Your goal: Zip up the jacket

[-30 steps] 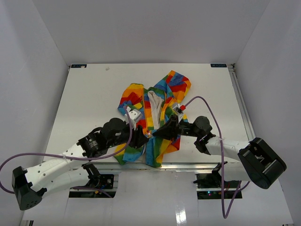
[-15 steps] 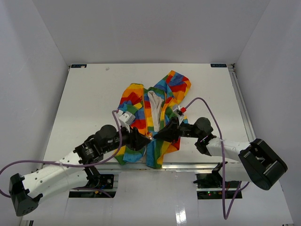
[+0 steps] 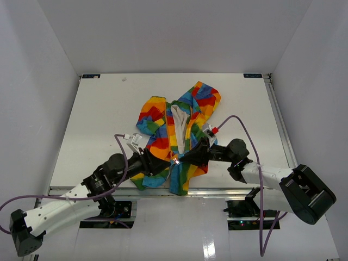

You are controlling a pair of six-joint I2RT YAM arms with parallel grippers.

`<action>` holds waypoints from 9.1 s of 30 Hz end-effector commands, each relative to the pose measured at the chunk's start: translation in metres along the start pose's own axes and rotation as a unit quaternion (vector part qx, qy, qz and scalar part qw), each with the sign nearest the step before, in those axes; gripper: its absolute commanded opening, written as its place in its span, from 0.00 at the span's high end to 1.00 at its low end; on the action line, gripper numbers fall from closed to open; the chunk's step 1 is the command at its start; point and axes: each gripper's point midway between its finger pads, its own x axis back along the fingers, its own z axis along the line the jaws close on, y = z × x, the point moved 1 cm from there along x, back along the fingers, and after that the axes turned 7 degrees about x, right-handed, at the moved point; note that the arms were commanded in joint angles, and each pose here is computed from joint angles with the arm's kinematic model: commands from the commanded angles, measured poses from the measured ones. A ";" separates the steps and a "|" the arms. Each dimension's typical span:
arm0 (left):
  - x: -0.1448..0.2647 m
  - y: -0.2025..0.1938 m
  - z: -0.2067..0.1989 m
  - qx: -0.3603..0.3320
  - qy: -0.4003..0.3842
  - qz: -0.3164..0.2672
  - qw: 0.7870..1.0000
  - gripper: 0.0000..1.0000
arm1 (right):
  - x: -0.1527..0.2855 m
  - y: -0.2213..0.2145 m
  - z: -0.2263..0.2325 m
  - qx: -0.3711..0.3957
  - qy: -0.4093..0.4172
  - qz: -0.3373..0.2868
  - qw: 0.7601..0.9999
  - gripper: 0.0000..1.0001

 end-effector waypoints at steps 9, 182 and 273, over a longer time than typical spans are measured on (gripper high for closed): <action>-0.017 0.004 -0.016 0.049 -0.056 -0.020 0.997 0.51 | -0.001 0.014 0.005 0.043 0.007 -0.026 0.999 0.92; -0.009 -0.027 -0.008 -0.086 -0.149 0.187 0.967 1.00 | -0.017 0.014 0.046 0.615 -0.110 0.066 0.778 0.53; -0.011 -0.027 -0.007 -0.083 -0.147 0.193 0.966 1.00 | -0.033 0.036 0.041 0.623 -0.178 0.057 0.759 0.82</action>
